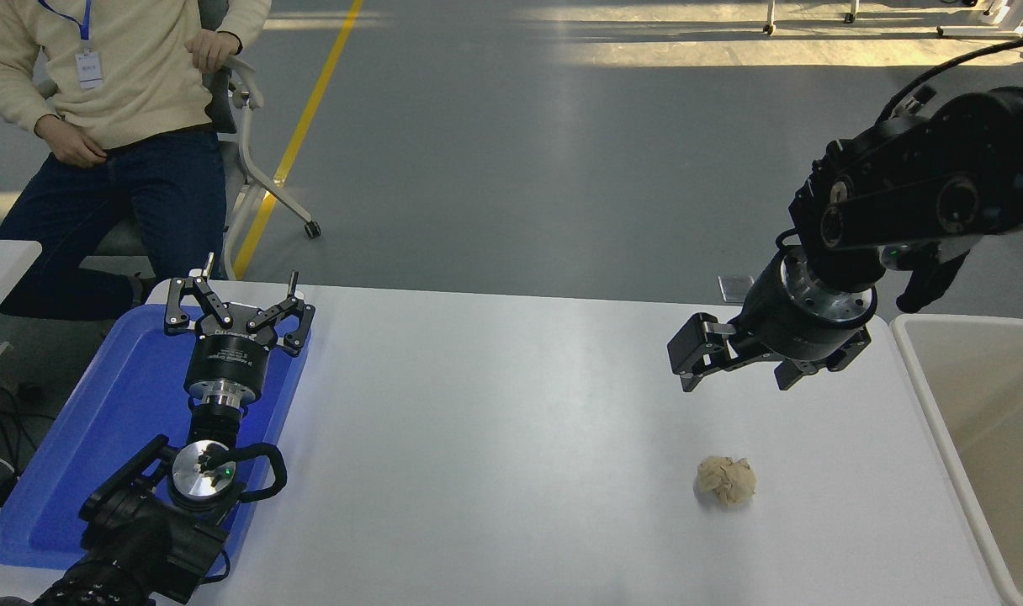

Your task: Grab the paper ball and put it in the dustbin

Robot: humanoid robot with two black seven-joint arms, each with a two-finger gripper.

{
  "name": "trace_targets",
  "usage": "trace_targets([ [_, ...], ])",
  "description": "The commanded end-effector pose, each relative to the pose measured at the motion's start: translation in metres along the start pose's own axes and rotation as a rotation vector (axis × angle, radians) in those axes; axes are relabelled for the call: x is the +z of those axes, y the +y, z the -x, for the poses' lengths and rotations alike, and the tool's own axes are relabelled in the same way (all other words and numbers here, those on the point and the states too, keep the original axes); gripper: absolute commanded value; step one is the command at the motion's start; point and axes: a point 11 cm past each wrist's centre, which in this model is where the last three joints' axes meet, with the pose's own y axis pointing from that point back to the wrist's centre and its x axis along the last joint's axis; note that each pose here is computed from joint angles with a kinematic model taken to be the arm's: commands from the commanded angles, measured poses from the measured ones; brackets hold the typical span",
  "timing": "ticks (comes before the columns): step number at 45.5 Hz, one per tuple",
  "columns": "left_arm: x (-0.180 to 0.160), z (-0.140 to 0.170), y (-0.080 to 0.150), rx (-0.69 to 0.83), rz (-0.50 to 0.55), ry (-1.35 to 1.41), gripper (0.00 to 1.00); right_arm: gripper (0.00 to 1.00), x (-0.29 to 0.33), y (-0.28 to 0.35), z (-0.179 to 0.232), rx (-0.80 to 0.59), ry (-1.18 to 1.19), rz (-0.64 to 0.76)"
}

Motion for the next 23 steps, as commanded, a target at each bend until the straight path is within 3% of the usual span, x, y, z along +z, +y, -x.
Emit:
trace_targets([
  [1,0.000,0.000,0.000,-0.001,0.000,-0.001,1.00,1.00,0.019,-0.017,-0.001,0.035,0.049,0.044],
  [23,0.000,0.000,0.000,-0.001,-0.001,-0.001,1.00,1.00,0.043,-0.089,0.006,0.077,0.077,0.062],
])
